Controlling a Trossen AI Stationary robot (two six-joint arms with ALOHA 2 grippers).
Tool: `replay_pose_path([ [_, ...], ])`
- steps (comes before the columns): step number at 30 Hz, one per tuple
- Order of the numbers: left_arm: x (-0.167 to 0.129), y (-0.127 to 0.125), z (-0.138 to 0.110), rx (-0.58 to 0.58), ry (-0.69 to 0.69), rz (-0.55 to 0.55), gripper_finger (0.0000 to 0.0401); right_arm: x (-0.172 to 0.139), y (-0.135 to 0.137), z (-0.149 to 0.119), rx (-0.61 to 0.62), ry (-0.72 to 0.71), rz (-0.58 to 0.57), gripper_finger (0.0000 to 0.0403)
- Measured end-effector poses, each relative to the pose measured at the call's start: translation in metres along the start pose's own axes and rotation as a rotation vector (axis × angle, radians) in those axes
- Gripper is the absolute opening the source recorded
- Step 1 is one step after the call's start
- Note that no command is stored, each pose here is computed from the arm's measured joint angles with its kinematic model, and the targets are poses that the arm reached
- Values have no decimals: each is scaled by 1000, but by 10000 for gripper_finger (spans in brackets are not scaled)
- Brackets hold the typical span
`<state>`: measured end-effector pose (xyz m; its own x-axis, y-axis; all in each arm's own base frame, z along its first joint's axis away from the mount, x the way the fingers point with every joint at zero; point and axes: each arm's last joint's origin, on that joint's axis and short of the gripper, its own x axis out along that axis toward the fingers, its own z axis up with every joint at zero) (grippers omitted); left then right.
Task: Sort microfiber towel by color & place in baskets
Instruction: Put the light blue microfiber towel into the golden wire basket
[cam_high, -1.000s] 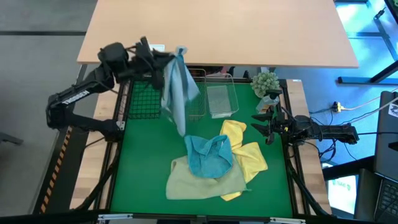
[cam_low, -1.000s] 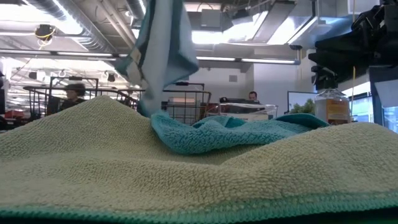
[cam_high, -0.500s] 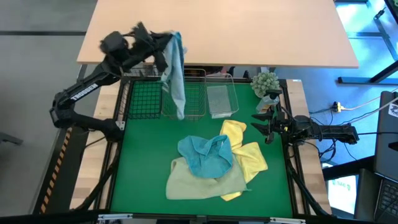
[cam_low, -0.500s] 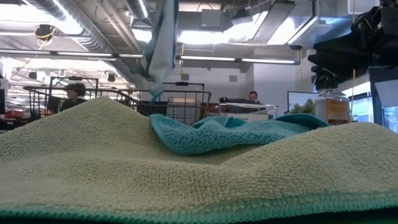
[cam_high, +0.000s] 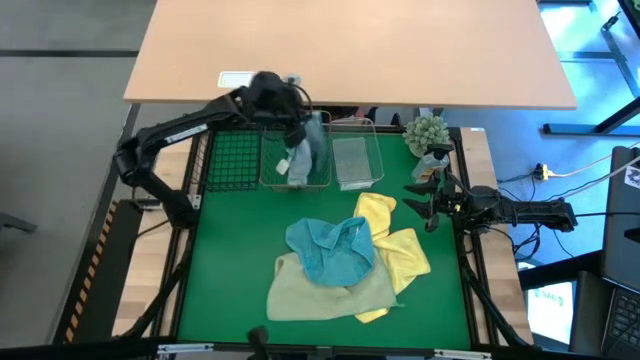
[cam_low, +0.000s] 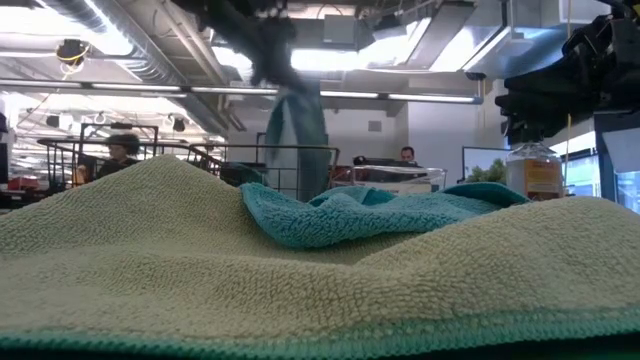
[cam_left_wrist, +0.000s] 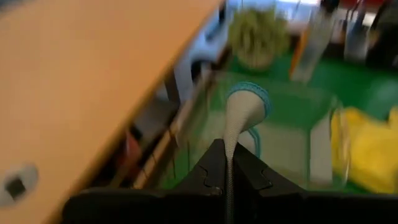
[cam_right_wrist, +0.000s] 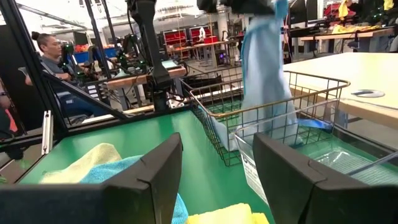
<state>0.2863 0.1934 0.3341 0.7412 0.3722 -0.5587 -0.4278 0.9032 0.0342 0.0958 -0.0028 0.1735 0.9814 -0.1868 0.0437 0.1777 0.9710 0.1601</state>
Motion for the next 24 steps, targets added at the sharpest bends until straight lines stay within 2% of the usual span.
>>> replay_pose_path([
  [4, 15, -1, -20, -20, 178, -21, 0, 0, 0, 0, 0, 0, 0, 198],
  [10, 20, -3, -42, -44, 394, -48, 0, 0, 0, 0, 0, 0, 0, 198],
  [16, 22, -8, -46, -44, 444, -64, 14, 0, 0, 0, 0, -1, 0, 198],
  [24, 22, -11, -46, -29, 449, -16, 74, 0, 0, 0, 1, -3, 0, 198],
])
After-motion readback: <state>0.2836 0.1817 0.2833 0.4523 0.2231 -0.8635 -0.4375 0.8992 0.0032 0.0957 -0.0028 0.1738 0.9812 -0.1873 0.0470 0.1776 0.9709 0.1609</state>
